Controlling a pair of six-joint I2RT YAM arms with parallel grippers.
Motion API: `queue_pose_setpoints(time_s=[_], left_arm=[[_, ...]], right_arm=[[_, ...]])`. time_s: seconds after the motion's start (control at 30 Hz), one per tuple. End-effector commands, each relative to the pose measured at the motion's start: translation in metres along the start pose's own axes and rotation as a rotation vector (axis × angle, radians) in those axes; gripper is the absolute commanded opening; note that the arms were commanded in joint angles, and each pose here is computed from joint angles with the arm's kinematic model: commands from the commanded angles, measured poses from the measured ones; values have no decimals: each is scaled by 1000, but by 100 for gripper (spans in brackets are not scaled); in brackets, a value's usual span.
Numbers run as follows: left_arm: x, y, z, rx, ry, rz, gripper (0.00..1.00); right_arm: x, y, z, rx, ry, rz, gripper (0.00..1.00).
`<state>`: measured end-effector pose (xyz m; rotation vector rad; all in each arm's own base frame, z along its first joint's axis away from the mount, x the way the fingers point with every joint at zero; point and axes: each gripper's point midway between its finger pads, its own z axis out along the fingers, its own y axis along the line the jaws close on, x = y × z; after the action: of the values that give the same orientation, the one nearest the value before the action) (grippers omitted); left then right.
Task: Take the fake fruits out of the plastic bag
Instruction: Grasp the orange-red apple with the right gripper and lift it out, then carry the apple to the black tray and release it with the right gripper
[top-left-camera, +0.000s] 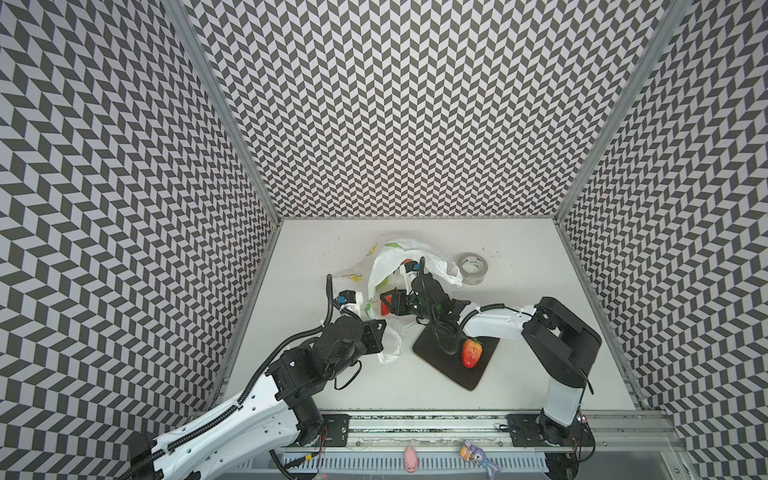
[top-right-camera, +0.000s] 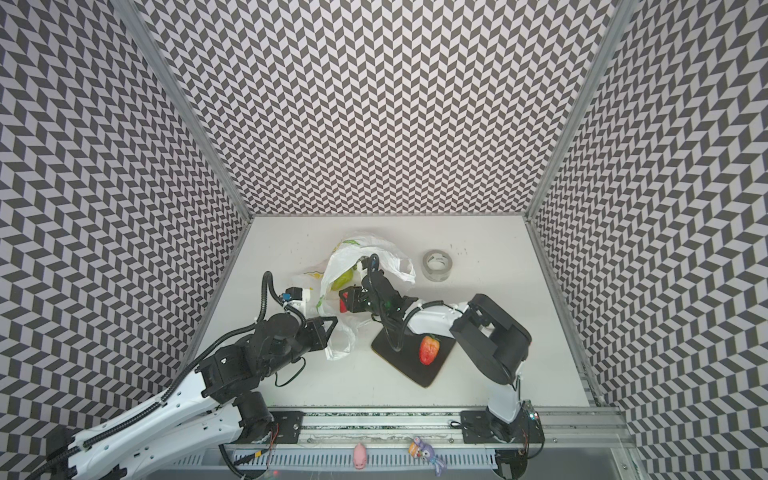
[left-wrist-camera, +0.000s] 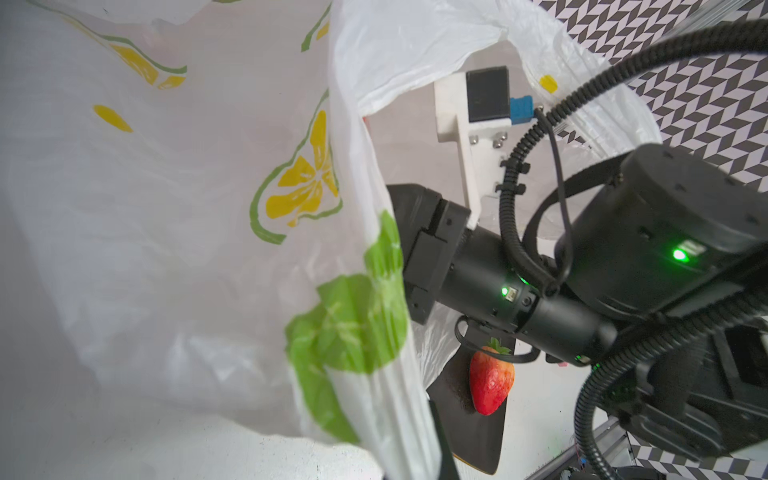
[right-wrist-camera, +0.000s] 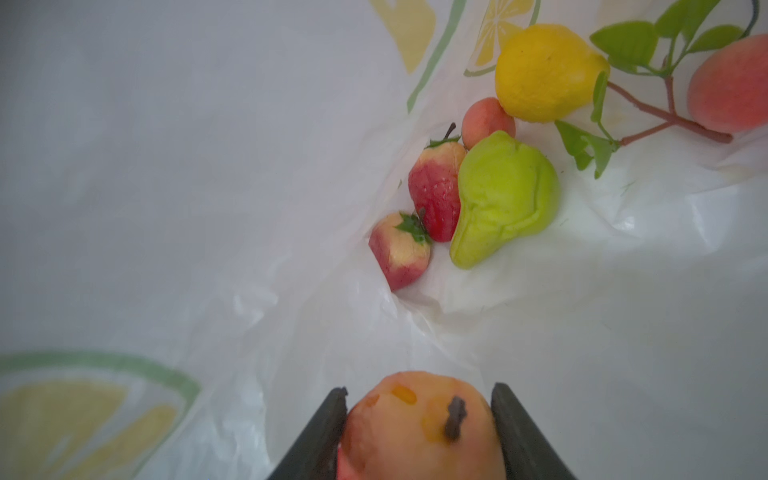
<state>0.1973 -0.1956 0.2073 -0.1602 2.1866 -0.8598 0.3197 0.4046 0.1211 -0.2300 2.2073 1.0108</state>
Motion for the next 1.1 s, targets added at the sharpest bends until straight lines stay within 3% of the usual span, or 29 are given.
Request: queue_pose_setpoints(time_s=[0.0, 0.57, 0.9, 1.07], left_arm=[[-7, -4, 1, 9, -38, 6, 0], [-8, -6, 6, 1, -38, 19, 0], [-17, -11, 0, 6, -63, 25, 0], [-16, -11, 1, 9, -58, 29, 0]], right_arm=[[-4, 17, -23, -43, -24, -80, 40], [-7, 43, -145, -118, -65, -161, 41], [17, 9, -219, -23, -49, -82, 41], [17, -18, -257, 37, -151, 33, 41]])
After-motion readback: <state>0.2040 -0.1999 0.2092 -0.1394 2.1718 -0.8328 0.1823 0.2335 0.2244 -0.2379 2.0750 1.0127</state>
